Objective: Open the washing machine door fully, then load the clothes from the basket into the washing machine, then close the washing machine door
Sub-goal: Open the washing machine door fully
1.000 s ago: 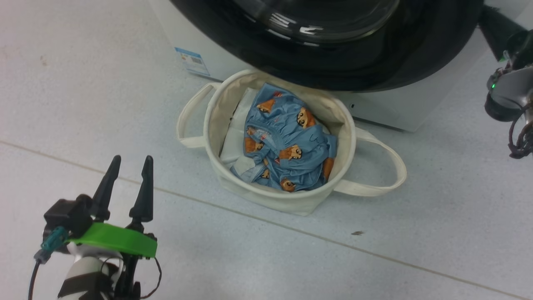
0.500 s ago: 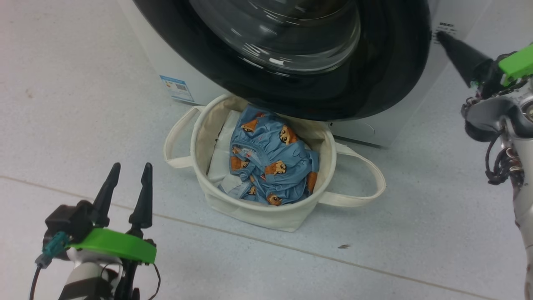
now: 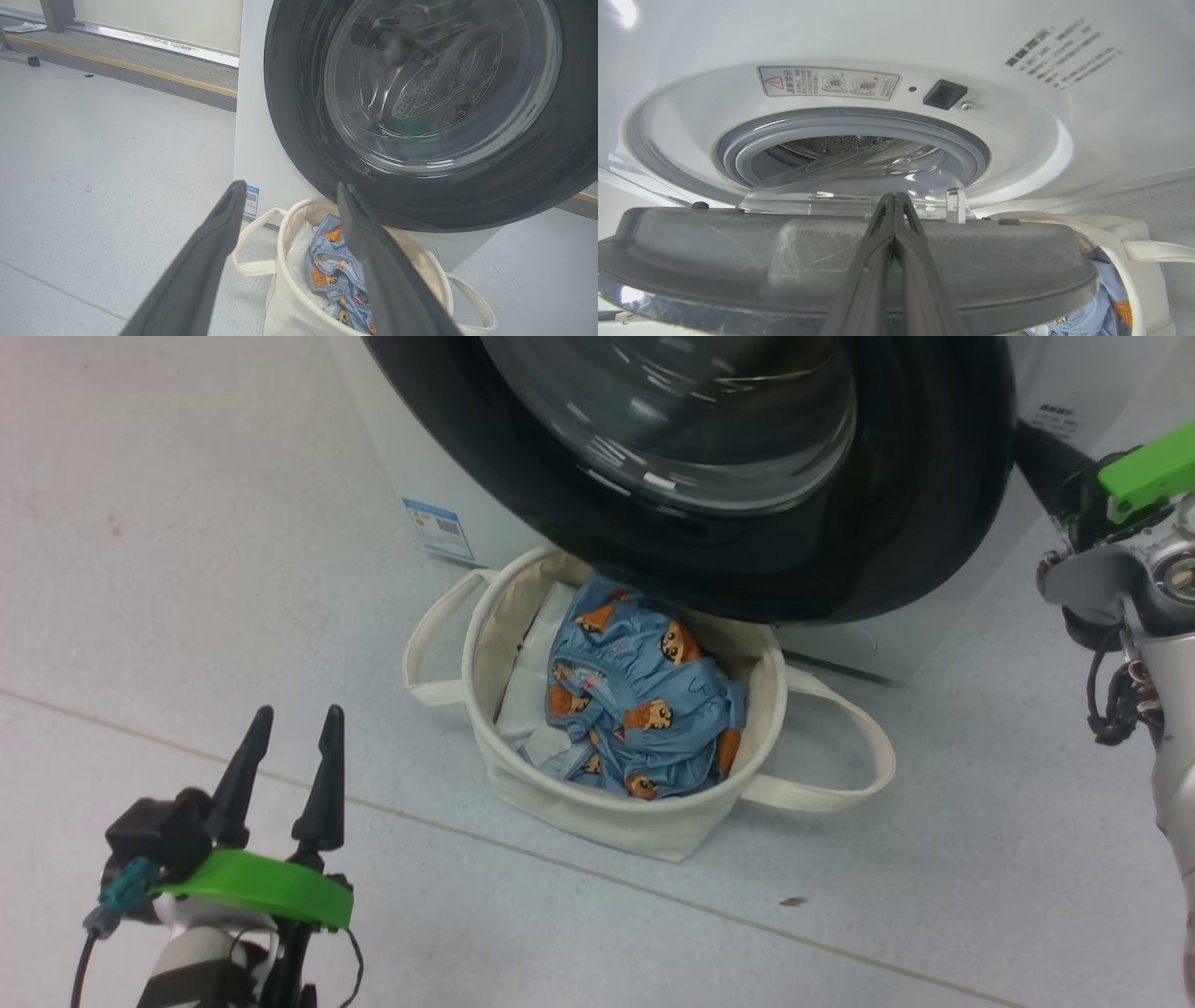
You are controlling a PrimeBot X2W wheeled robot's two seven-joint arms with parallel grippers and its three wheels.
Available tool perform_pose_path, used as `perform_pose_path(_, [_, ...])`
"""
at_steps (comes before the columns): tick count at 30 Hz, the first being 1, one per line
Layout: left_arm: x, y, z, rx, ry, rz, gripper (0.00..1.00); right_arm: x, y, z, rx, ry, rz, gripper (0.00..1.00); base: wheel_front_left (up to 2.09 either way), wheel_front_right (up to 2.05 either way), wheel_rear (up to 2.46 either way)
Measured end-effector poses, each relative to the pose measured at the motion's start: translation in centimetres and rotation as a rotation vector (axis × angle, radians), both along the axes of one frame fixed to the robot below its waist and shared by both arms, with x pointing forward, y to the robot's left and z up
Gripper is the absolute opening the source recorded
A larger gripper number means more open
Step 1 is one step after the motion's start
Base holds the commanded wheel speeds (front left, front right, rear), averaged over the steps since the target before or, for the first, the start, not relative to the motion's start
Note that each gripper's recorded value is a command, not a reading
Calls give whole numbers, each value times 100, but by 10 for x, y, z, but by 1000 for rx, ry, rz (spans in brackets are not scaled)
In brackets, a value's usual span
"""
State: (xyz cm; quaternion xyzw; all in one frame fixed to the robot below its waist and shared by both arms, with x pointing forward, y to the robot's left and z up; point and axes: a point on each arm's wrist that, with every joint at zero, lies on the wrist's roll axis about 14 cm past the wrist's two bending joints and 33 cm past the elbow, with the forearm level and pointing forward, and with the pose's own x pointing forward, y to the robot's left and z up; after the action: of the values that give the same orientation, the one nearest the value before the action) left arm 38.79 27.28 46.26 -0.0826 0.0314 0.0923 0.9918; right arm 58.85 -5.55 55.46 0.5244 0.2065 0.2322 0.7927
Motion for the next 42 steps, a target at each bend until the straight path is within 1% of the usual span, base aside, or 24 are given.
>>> perform_pose_path(5, [-4,2,5,-4,-17,10,100,-19,7,-3,-72,19,93,0,0,0,0])
perform_pose_path(10, [-11,-2,1,-10,-5,-4,100,-51,20,-6,-116,20,201,0,0,0,0])
perform_pose_path(16, [-15,-1,5,-10,-18,-2,100,-91,45,-10,-152,1,321,0,0,0,0])
perform_pose_path(20, [-22,3,5,-10,-18,10,100,-102,60,-6,-156,-26,356,0,0,0,0])
perform_pose_path(25, [-35,12,6,-7,-18,38,100,-116,76,-9,-184,-20,428,0,0,0,0])
perform_pose_path(32, [-65,31,6,-2,-17,98,100,-151,106,-9,-242,-43,570,0,0,0,0])
perform_pose_path(37, [-90,46,5,-3,-17,151,100,-177,128,2,-256,-94,661,0,0,0,0])
perform_pose_path(42, [-113,59,4,-5,-20,201,100,-208,157,3,-257,-114,770,0,0,0,0])
